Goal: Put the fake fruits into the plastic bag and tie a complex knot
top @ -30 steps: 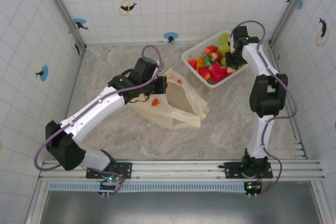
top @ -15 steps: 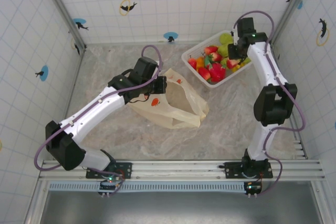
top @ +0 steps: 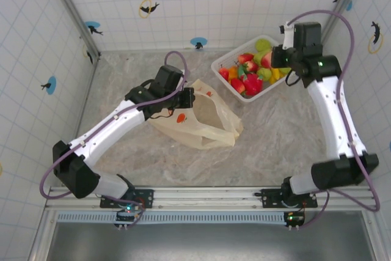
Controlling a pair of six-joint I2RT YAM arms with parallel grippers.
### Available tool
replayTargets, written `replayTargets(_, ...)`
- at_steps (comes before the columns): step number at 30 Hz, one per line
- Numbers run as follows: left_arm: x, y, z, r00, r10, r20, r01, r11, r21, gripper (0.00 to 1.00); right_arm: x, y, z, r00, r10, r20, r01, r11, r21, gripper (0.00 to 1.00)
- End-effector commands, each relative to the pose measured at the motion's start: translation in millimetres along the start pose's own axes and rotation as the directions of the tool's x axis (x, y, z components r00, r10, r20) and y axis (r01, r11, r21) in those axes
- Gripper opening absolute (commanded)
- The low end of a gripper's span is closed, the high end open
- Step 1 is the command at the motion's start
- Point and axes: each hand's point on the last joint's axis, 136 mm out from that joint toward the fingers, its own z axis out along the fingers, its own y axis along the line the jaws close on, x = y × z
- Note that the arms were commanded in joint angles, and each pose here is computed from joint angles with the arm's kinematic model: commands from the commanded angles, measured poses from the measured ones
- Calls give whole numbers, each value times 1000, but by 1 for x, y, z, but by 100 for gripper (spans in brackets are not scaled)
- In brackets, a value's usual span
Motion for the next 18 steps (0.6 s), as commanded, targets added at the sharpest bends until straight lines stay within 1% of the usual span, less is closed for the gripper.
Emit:
replayTargets(1,-7,-5,0,1000,15,-1,-15,1000,21,0,-8,36,-28,993,54,109,-38,989,-143,0)
replayTargets(5,-6,-6,2,1000,16,-9,-16,999,30,0,3,78,-60,985,78,153,-31,956,-290,0)
replayTargets(9,-5,-5,3,1000,12,-10,-12,1000,26,0,20,110,-76,982,90,166,-22,928,-372,0)
replayTargets(15,-6,-5,3,1000,8,-5,-8,1000,24,0,62,157,-72,989,47,142,19,904,-428,0)
replayTargets(18,-8,-6,2,1000,8,-2,-8,1000,23,0,85,180,-62,989,4,147,58,905,-420,0)
